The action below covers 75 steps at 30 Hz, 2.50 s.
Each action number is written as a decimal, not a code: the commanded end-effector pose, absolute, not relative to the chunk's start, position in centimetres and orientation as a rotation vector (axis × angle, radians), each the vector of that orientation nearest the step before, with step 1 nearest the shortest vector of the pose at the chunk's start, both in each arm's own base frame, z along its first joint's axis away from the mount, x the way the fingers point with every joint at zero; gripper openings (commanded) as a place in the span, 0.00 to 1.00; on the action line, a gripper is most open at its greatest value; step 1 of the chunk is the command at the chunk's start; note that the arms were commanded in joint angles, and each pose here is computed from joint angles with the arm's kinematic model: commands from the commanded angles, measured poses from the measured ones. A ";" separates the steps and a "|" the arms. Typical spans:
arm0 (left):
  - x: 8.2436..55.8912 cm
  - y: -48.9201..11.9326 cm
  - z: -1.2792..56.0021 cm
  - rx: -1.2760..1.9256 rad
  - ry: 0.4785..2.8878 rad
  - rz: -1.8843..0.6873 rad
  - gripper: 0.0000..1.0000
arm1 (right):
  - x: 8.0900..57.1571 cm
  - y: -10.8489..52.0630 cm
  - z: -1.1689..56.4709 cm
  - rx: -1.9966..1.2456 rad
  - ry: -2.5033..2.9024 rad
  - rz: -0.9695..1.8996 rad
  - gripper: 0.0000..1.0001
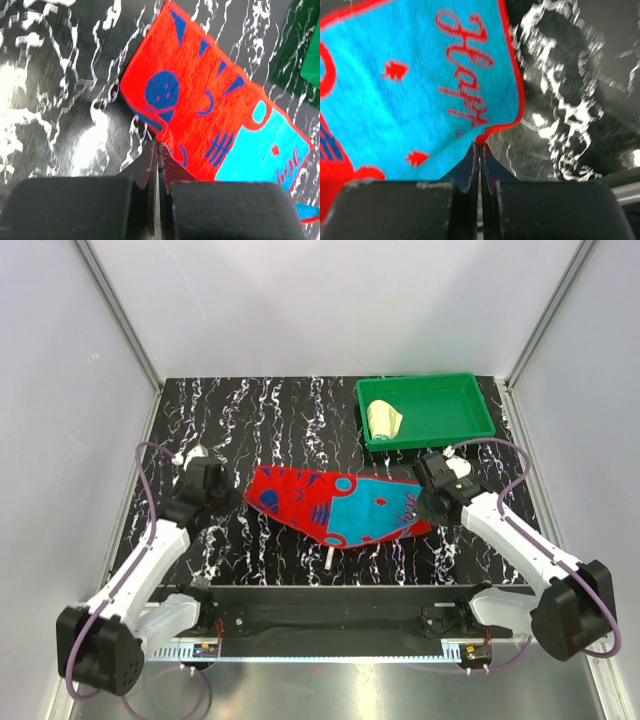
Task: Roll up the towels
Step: Fold the towel
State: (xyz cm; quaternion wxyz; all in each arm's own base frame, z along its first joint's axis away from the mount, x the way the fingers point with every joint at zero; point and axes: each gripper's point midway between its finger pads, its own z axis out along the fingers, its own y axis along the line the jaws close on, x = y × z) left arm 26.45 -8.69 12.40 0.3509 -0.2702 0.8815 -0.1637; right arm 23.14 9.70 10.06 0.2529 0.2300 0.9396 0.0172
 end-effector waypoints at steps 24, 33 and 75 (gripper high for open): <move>42.2 -8.5 11.5 -0.550 2.348 -0.249 0.00 | 36.0 6.7 8.7 0.616 2.575 -0.067 0.00; 45.1 -8.5 8.8 -0.545 2.408 -0.246 0.00 | 37.5 6.0 5.6 0.645 2.629 -0.094 0.00; 35.7 -8.8 2.9 -0.646 2.427 -0.357 0.88 | 28.4 8.7 1.2 0.763 2.687 0.341 0.85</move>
